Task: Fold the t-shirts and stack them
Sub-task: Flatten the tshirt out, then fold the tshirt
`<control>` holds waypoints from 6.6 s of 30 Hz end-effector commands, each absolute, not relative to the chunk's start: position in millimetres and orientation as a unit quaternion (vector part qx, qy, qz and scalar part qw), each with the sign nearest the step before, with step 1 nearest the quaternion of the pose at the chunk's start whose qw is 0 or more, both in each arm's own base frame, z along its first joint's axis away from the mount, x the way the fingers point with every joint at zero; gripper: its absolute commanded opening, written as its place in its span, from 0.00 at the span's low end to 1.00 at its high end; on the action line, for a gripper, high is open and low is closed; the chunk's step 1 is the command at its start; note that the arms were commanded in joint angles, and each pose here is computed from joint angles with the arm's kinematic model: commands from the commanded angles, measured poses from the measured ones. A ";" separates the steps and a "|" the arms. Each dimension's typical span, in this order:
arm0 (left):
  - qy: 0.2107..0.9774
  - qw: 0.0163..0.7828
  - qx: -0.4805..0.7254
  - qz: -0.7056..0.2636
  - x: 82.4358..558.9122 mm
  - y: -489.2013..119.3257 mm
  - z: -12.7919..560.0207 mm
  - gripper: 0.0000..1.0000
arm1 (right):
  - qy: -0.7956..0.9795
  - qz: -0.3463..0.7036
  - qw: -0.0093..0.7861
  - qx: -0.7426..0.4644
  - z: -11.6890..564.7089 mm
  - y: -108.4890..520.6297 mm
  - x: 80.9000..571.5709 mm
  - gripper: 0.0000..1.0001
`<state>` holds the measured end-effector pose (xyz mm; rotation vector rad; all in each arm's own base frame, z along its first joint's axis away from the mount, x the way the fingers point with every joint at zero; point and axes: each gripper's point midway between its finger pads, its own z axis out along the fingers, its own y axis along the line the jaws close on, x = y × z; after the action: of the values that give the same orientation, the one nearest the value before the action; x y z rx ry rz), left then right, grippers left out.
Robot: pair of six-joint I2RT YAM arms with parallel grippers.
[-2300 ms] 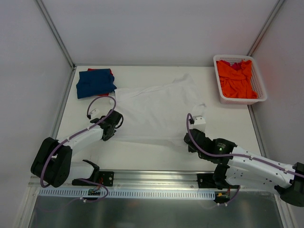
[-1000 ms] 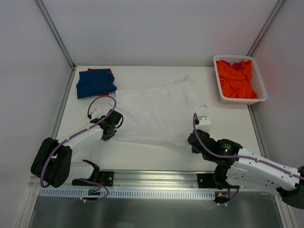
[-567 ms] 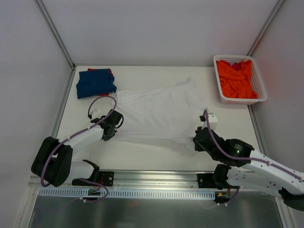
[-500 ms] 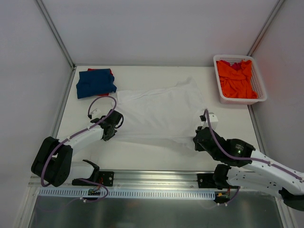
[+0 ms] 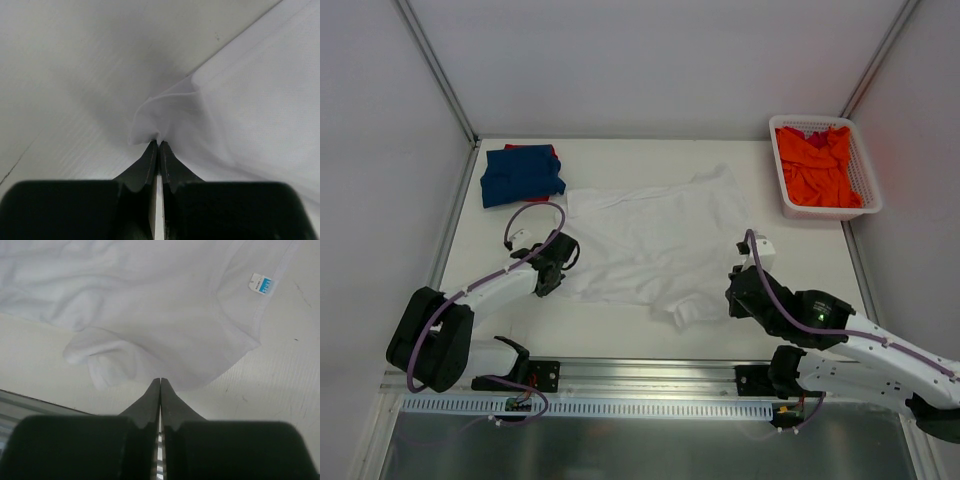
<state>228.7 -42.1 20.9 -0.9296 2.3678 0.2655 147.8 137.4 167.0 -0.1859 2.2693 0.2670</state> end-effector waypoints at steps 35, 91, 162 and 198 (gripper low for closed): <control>0.884 0.288 -0.347 0.127 228.7 -31.7 21.7 0.00 | 0.931 0.115 0.266 -0.220 74.1 224.0 95.0 0.31; 0.883 0.295 -0.348 0.109 223.0 -31.7 26.3 0.00 | 0.935 0.106 0.251 -0.229 33.9 211.9 77.4 0.00; 0.855 0.426 -0.281 0.094 383.7 -51.8 129.7 0.00 | 0.883 -0.141 0.449 0.005 153.3 56.1 257.3 0.00; 0.884 0.385 -0.242 0.111 457.9 -68.9 71.6 0.12 | 0.915 -0.164 0.368 0.036 88.8 49.9 323.4 0.10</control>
<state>444.0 -75.6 63.1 -0.6199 2.2821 0.2695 309.3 49.1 77.5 0.0876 2.3786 -0.4175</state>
